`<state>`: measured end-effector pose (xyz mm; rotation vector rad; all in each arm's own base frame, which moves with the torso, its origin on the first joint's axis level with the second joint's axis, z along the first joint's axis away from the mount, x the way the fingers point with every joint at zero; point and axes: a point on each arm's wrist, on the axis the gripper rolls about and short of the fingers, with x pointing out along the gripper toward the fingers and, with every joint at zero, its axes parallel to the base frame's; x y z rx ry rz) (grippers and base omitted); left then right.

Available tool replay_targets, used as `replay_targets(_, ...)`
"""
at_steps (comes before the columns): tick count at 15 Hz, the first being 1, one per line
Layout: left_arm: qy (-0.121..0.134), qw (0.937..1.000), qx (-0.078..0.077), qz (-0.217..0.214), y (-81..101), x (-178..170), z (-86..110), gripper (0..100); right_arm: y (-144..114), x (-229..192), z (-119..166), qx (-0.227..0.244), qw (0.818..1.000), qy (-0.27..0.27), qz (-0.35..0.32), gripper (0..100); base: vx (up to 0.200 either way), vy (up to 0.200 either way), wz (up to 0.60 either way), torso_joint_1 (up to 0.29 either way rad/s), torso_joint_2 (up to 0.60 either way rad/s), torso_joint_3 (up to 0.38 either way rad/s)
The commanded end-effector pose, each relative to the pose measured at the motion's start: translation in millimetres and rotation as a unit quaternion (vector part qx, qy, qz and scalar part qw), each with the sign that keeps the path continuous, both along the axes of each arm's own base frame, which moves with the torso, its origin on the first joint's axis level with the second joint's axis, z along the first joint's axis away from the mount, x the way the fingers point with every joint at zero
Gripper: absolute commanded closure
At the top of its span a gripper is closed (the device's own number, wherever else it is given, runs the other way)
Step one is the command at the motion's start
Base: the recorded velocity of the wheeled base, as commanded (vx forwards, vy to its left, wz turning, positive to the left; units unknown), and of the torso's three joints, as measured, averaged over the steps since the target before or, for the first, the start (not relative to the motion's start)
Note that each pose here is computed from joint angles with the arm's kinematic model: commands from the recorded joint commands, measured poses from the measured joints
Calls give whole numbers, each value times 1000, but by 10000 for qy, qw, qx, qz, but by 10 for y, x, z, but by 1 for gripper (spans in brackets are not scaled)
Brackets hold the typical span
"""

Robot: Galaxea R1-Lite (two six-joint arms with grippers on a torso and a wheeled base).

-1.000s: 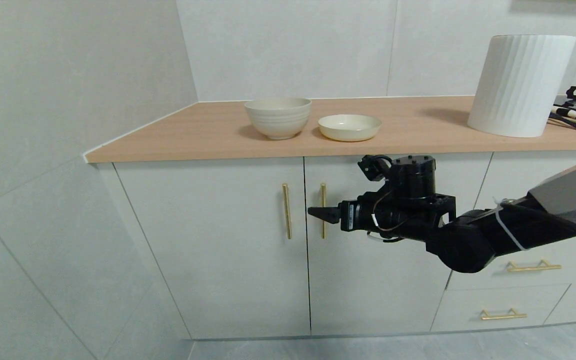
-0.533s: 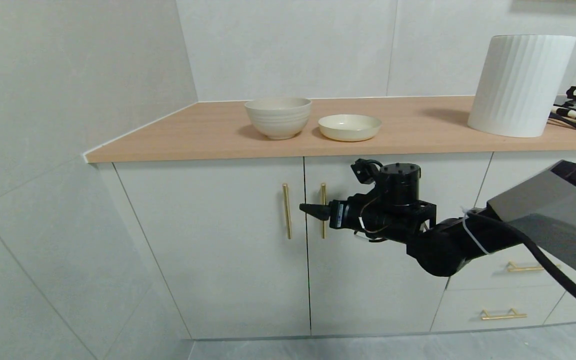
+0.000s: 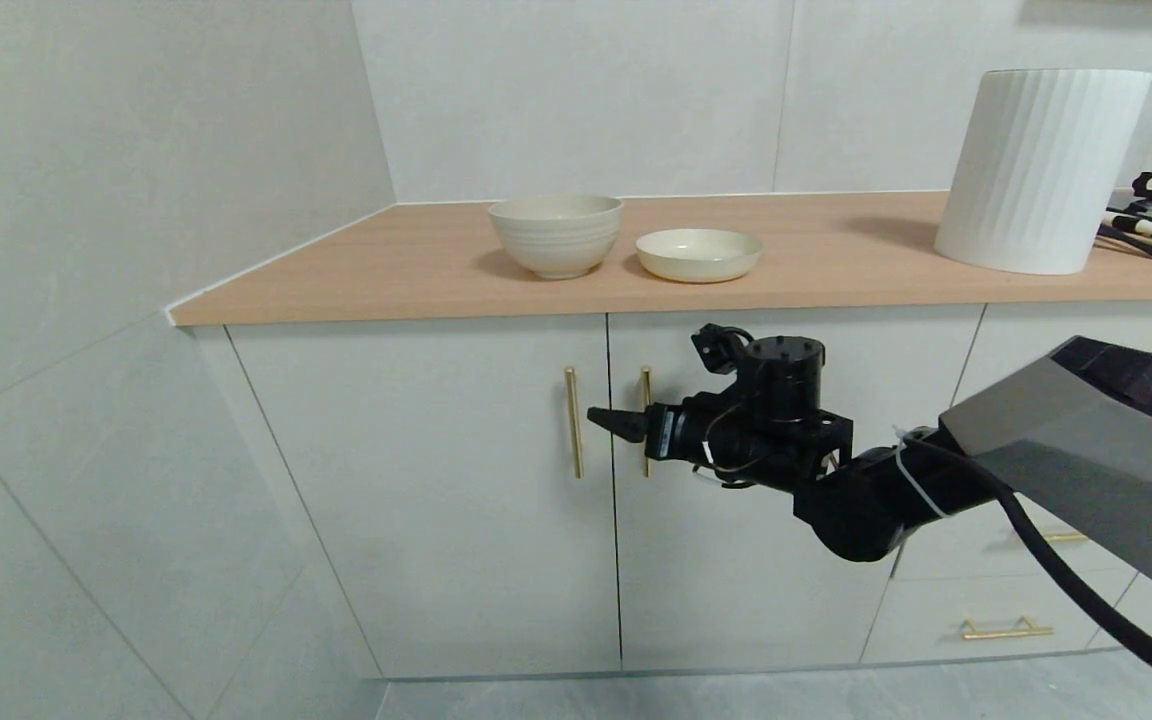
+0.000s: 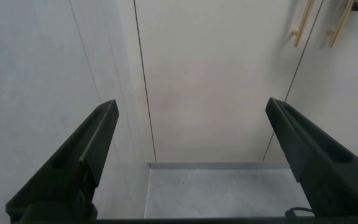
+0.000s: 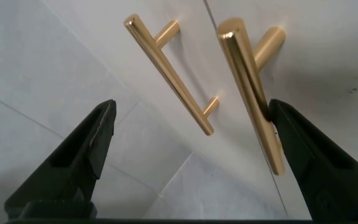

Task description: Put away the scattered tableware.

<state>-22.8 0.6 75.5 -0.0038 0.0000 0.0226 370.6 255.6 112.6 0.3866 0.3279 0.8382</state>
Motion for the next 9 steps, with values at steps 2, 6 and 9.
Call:
replay_targets(2, 0, 10000, -4, 2, 0, 0, 0, 0, 17, -12, -13, -6, 10000, 17, 32, 0, 0, 0, 0, 0, 0, 0)
replay_targets(6, 0, 10000, -4, 2, 0, 0, 0, 0, 56, -66, 4, 28, 9999, 60, 110, 0, 0, 0, 0, 0, 0, 0)
replay_targets(9, 0, 10000, -4, 2, 0, 0, 0, 0, 15, -131, 95, 180, 9995, 190, 161, 0, 0, 0, 0, 0, 0, 0)
